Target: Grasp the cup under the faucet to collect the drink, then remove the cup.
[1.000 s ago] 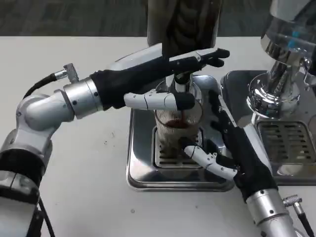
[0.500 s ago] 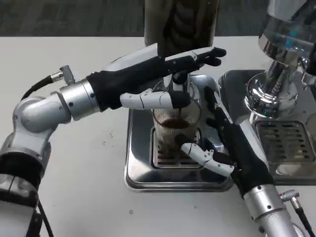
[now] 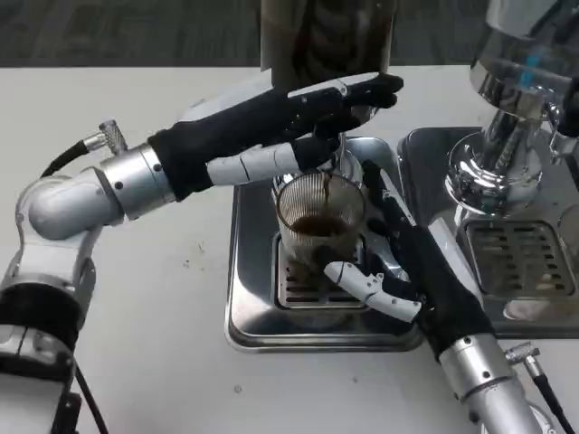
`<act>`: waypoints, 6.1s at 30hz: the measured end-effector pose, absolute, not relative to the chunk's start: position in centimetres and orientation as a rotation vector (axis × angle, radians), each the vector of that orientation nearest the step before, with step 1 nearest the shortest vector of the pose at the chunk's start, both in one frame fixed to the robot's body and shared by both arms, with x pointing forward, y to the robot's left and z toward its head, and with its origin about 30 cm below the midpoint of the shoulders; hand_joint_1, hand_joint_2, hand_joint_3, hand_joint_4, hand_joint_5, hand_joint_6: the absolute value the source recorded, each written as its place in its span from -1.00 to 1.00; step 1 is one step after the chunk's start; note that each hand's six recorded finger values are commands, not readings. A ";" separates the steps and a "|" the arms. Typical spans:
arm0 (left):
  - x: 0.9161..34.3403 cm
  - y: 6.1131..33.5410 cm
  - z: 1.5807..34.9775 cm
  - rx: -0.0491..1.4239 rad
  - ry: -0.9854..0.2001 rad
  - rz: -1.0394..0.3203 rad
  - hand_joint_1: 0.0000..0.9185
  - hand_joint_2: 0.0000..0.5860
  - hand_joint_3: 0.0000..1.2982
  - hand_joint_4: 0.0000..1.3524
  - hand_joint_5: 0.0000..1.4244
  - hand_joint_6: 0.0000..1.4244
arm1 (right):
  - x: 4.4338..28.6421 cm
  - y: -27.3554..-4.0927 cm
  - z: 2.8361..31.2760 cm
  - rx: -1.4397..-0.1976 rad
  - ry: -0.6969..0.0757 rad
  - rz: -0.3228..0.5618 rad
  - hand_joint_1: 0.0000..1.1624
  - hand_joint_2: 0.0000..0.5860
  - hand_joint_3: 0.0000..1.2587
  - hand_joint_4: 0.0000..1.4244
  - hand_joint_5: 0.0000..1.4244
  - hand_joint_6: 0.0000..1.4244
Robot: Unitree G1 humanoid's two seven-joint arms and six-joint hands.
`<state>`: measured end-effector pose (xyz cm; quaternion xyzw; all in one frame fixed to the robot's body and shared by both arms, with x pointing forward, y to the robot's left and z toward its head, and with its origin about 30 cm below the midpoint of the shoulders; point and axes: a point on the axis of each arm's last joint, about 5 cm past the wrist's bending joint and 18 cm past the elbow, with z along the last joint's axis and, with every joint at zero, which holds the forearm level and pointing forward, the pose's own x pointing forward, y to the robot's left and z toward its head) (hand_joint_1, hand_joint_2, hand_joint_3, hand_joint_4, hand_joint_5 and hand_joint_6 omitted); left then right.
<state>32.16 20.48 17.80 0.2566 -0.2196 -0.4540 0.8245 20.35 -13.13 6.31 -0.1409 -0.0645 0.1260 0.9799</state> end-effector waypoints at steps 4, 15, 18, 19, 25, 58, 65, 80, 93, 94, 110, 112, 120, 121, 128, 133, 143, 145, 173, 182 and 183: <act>32.1 20.8 17.4 0.452 -0.452 -0.949 -1.00 -0.71 -0.79 -1.00 -1.00 -1.00 | 20.4 -13.1 6.3 -0.282 -0.132 0.257 0.09 -0.25 -1.00 -1.00 -1.00 -0.86; 31.2 22.6 16.5 0.251 -0.492 -0.829 -1.00 -0.74 -0.71 -0.90 -0.93 -1.00 | 20.5 -13.1 6.1 -0.269 -0.136 0.262 0.08 -0.25 -1.00 -1.00 -1.00 -0.86; 31.0 23.2 16.6 0.214 -0.518 -0.792 -1.00 -0.74 -0.71 -0.89 -0.91 -0.99 | 20.5 -13.0 6.1 -0.265 -0.138 0.262 0.08 -0.25 -1.00 -1.00 -1.00 -0.86; 30.9 23.4 16.6 0.200 -0.526 -0.780 -1.00 -0.74 -0.71 -0.89 -0.91 -0.99 | 20.5 -13.0 6.1 -0.263 -0.139 0.262 0.08 -0.25 -1.00 -1.00 -1.00 -0.86; 30.1 25.0 16.1 0.155 -0.514 -0.703 -1.00 -0.75 -0.70 -0.87 -0.89 -0.99 | 20.5 -13.0 6.1 -0.260 -0.143 0.263 0.09 -0.25 -1.00 -1.00 -1.00 -0.87; 24.2 29.3 10.1 0.127 -0.237 -0.510 -1.00 -0.75 -0.59 -0.80 -0.86 -0.97 | 21.1 -12.2 5.3 -0.301 -0.098 0.257 0.18 -0.28 -1.00 -1.00 -1.00 -0.88; 23.5 29.8 9.6 0.131 -0.210 -0.488 -1.00 -0.72 -0.57 -0.79 -0.84 -0.97 | 21.2 -11.9 5.3 -0.323 -0.104 0.246 0.17 -0.27 -1.00 -1.00 -1.00 -0.89; 22.7 30.5 9.6 0.146 -0.199 -0.451 -1.00 -0.70 -0.53 -0.75 -0.82 -0.97 | 21.8 -10.6 5.3 -0.417 -0.116 0.219 0.17 -0.27 -1.00 -0.99 -0.83 -0.74; 22.4 30.6 9.4 0.145 -0.184 -0.439 -1.00 -0.71 -0.51 -0.70 -0.81 -0.97 | 21.7 -9.5 5.5 -0.488 -0.106 0.151 0.17 -0.27 -0.76 -0.70 -0.57 -0.40; 22.3 30.7 9.3 0.145 -0.183 -0.438 -1.00 -0.72 -0.50 -0.69 -0.81 -0.97 | 21.7 -9.4 5.5 -0.487 -0.106 0.149 0.17 -0.27 -0.73 -0.67 -0.55 -0.38; 22.2 30.8 9.3 0.146 -0.168 -0.438 -1.00 -0.71 -0.49 -0.63 -0.77 -0.93 | 20.8 -8.3 4.8 -0.495 -0.150 0.050 0.19 -0.30 -0.50 -0.44 -0.30 0.07; 22.2 30.9 9.3 0.146 -0.167 -0.438 -1.00 -0.70 -0.48 -0.63 -0.77 -0.93 | 20.7 -8.2 4.7 -0.503 -0.155 0.036 0.19 -0.30 -0.48 -0.42 -0.27 0.13; 22.2 30.8 9.4 0.156 -0.164 -0.445 -1.00 -0.64 -0.48 -0.61 -0.76 -0.92 | 19.9 -7.6 4.1 -0.514 -0.178 -0.033 0.17 -0.27 -0.41 -0.32 -0.13 0.33; 22.2 30.8 9.4 0.156 -0.165 -0.445 -1.00 -0.63 -0.48 -0.60 -0.76 -0.92 | 19.8 -7.5 4.0 -0.511 -0.179 -0.041 0.17 -0.27 -0.40 -0.31 -0.11 0.35; 22.2 30.8 9.4 0.155 -0.162 -0.446 -1.00 -0.55 -0.48 -0.58 -0.75 -0.92 | 19.2 -7.4 3.6 -0.510 -0.190 -0.097 0.17 -0.27 -0.35 -0.26 -0.05 0.44; 22.2 30.8 9.4 0.154 -0.160 -0.447 -1.00 -0.52 -0.48 -0.57 -0.74 -0.92 | 18.8 -7.5 3.3 -0.521 -0.201 -0.126 0.17 -0.27 -0.34 -0.24 -0.04 0.47; 22.3 30.7 9.3 0.153 -0.157 -0.450 -1.00 -0.49 -0.48 -0.57 -0.73 -0.92 | 18.2 -8.1 2.9 -0.549 -0.223 -0.159 0.17 -0.27 -0.28 -0.22 -0.02 0.50; 22.3 30.6 9.3 0.152 -0.156 -0.448 -1.00 -0.48 -0.48 -0.57 -0.73 -0.92 | 18.1 -8.3 2.8 -0.569 -0.234 -0.164 0.17 -0.27 -0.27 -0.21 -0.01 0.51; 23.2 29.7 8.8 0.118 -0.145 -0.459 -1.00 -0.44 -0.50 -0.59 -0.73 -0.90 | 17.0 -10.2 3.3 -0.632 -0.305 -0.183 0.25 -0.23 -0.16 -0.12 0.11 0.59; 23.4 29.2 9.1 0.205 -0.175 -0.511 -1.00 -0.47 -0.57 -0.69 -0.79 -0.92 | 16.0 -11.1 3.5 -0.637 -0.292 -0.189 0.26 -0.23 -0.13 -0.11 0.15 0.61; 23.4 29.1 9.2 0.216 -0.182 -0.519 -1.00 -0.47 -0.58 -0.71 -0.80 -0.92 | 15.9 -11.2 3.5 -0.638 -0.291 -0.190 0.26 -0.23 -0.13 -0.11 0.15 0.61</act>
